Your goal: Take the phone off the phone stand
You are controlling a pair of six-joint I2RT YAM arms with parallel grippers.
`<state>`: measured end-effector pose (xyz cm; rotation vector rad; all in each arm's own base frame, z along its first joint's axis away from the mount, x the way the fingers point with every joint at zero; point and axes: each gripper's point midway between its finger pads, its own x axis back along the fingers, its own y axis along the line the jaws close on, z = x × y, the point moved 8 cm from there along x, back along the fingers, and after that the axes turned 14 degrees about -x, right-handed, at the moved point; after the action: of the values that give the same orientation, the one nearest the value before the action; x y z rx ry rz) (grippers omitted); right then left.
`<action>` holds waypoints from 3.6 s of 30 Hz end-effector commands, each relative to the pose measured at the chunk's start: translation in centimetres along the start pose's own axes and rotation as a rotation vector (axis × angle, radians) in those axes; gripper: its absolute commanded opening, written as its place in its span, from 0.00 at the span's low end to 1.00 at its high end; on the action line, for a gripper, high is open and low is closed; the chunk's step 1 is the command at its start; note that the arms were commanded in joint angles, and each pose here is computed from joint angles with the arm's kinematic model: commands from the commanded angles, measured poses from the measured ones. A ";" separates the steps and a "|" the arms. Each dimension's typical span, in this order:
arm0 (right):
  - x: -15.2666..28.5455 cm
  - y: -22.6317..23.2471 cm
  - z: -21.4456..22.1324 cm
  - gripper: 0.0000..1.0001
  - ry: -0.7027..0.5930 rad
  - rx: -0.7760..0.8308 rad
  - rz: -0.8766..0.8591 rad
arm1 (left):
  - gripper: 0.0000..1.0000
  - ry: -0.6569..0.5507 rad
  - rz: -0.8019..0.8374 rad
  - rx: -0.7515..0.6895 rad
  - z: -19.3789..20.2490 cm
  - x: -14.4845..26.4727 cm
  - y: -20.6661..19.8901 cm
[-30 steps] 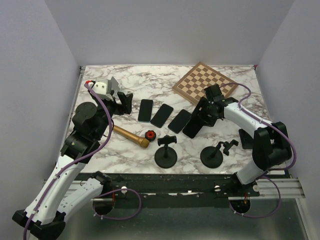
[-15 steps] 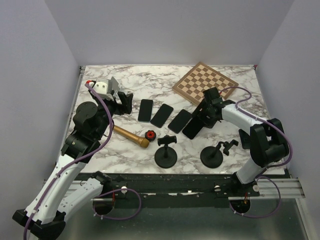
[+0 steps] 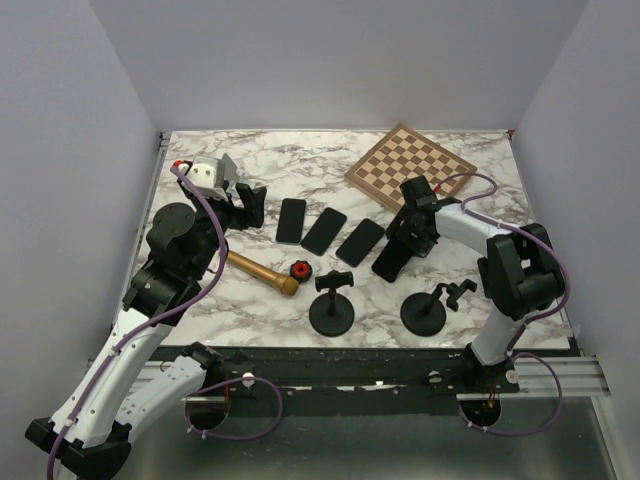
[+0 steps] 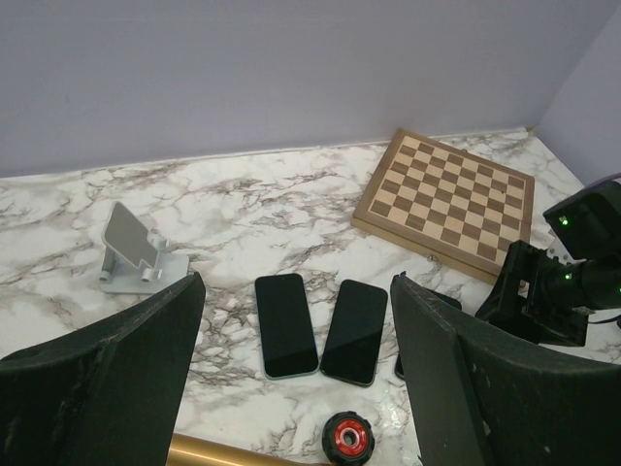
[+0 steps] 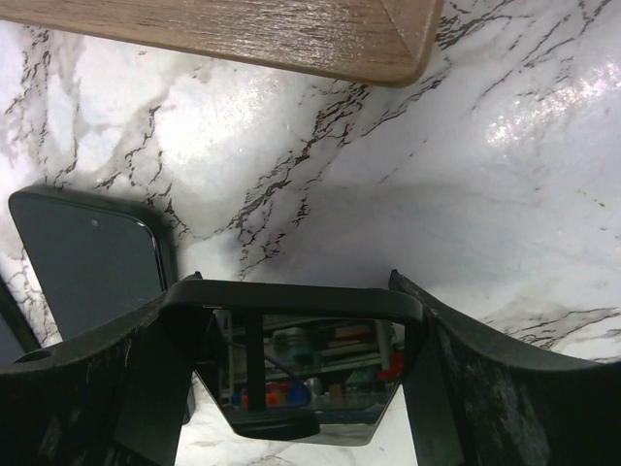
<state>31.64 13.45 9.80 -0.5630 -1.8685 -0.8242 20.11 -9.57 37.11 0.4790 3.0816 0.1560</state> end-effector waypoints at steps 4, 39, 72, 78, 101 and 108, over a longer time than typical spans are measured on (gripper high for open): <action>-1.3 0.1 0.6 0.20 0.024 -0.030 -0.020 | 0.85 0.000 -0.012 -0.005 0.1 -0.2 0.0; -1.5 -0.1 1.7 0.83 0.062 0.010 -0.069 | 0.85 0.011 -0.004 -0.004 0.3 -0.4 -0.1; 3.2 4.1 1.6 0.90 0.030 0.172 -0.297 | 0.85 0.021 -0.004 -0.004 0.5 -0.5 -0.1; 7.3 3.7 0.1 0.90 -0.063 0.210 -0.340 | 0.85 0.021 -0.006 -0.004 0.5 -0.5 -0.1; 34.0 -5.4 -4.8 1.00 -0.702 0.197 -0.962 | 0.86 -0.112 -0.082 0.004 -0.1 1.7 1.0; 36.9 -9.4 -5.2 1.00 -0.860 0.146 -1.008 | 0.87 -0.278 -0.211 0.013 -0.4 4.4 2.7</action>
<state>13.66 5.53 42.29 0.3390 -2.9687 -1.1903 17.71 -7.35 36.40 0.3233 2.9598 0.1033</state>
